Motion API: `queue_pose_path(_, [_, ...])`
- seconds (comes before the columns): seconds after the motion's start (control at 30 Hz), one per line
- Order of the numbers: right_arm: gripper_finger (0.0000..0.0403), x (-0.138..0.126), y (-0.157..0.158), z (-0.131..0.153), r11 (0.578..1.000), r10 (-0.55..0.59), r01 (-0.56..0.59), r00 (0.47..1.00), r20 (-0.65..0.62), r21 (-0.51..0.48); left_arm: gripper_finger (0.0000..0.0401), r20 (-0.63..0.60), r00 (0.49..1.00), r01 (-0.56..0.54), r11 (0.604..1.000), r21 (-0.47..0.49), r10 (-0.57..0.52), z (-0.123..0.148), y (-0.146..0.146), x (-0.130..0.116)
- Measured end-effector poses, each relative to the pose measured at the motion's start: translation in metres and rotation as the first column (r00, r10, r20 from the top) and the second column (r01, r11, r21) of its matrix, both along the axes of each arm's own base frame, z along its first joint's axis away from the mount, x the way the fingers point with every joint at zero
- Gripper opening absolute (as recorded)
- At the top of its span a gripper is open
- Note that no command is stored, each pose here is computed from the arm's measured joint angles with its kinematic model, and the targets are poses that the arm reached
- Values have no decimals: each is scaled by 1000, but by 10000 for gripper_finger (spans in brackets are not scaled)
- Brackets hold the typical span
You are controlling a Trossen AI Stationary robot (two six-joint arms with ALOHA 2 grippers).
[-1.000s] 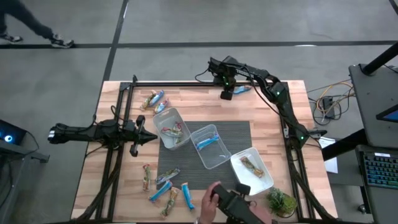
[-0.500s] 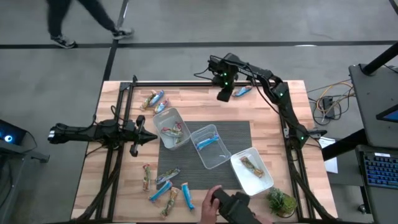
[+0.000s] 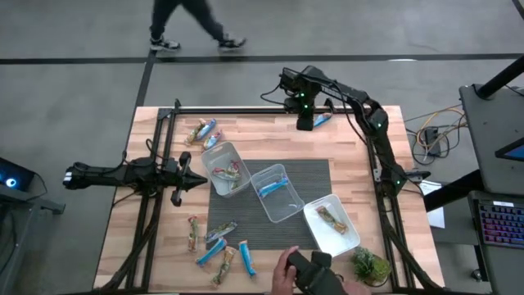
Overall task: Pick and place Granola Bars by type
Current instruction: Put the yellow granola bar into the white bin
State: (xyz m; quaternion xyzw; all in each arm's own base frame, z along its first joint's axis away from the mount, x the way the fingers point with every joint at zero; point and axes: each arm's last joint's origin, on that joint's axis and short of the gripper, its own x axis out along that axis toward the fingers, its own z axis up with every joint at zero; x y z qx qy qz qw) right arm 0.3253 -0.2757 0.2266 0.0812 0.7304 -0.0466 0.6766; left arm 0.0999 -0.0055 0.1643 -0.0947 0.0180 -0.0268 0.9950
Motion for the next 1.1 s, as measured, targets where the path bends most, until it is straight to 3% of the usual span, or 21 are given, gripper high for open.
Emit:
queue_pose_path(0.13, [9,-9,8,0,1000,11,-11,1000,18,-15,0,0,1000,0,1000,0,0,0,0,0])
queue_pose_path(0.43, [23,-36,32,-1,986,75,-48,982,173,-158,0,0,1000,0,1000,0,0,0,0,0])
queue_pose_path(0.67, [117,-57,36,-14,987,17,-1,995,99,-161,0,0,1000,0,1000,0,0,0,0,0])
queue_pose_path(0.87, [206,-56,28,-19,969,81,-55,991,102,-240,0,0,1000,0,1000,0,0,0,0,0])
queue_pose_path(1.1, [245,-57,28,-33,952,189,-158,977,95,-263,0,1,1000,0,1000,0,0,0,0,0])
